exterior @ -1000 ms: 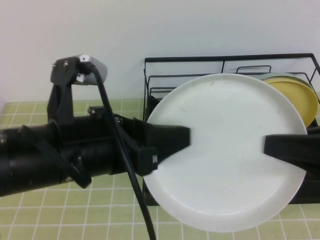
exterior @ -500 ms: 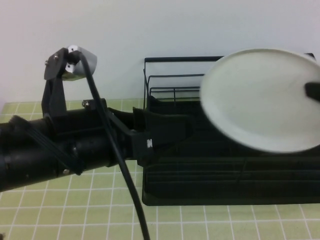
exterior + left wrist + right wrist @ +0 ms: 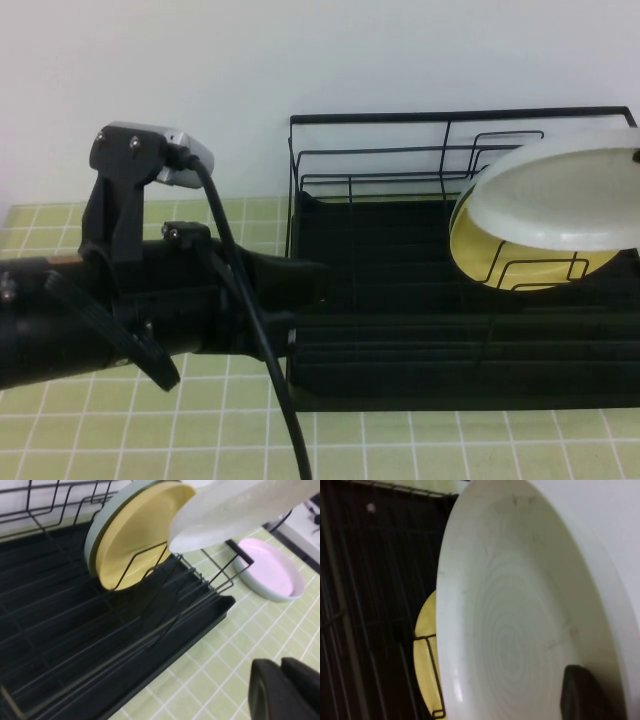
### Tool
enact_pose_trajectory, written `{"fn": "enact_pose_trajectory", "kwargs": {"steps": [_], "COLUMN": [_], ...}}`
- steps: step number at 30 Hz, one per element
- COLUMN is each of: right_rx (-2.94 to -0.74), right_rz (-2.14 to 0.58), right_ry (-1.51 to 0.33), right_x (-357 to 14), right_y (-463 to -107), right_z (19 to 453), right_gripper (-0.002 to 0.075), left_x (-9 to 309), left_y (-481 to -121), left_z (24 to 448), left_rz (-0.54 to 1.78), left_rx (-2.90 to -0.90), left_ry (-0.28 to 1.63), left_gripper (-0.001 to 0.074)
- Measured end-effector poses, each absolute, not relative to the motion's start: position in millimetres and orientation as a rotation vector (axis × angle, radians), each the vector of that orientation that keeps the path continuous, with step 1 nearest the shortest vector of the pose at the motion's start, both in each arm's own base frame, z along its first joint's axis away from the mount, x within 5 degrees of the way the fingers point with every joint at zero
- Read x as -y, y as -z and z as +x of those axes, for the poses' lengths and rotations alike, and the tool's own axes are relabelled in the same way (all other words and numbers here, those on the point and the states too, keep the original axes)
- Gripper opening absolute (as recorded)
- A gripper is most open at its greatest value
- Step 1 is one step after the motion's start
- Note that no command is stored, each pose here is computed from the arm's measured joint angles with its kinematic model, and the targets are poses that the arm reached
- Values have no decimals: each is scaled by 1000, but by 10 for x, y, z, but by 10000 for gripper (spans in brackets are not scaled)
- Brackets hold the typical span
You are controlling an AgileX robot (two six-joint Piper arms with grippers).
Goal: Place plate on rack
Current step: Place the plate on the rack
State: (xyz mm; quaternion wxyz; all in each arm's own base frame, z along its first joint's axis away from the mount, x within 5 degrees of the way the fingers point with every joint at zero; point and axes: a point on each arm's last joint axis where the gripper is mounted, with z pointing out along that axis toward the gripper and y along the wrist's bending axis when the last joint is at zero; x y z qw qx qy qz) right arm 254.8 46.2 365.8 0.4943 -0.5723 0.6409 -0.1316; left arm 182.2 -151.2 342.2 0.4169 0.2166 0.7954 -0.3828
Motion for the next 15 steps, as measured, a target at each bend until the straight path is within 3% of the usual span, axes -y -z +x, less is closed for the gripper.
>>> {"fn": "enact_pose_trajectory", "kwargs": {"steps": [15], "right_rx": [-1624], "right_rz": [-1515], "right_ry": [301], "right_x": [-472], "right_y": [-3477], "right_z": [3005], "right_gripper": [97], "left_x": [1502], "left_y": [-3376], "left_z": [1801], "left_rz": [599], "left_rx": [-2035], "left_ry": [923], "left_gripper": [-1]}}
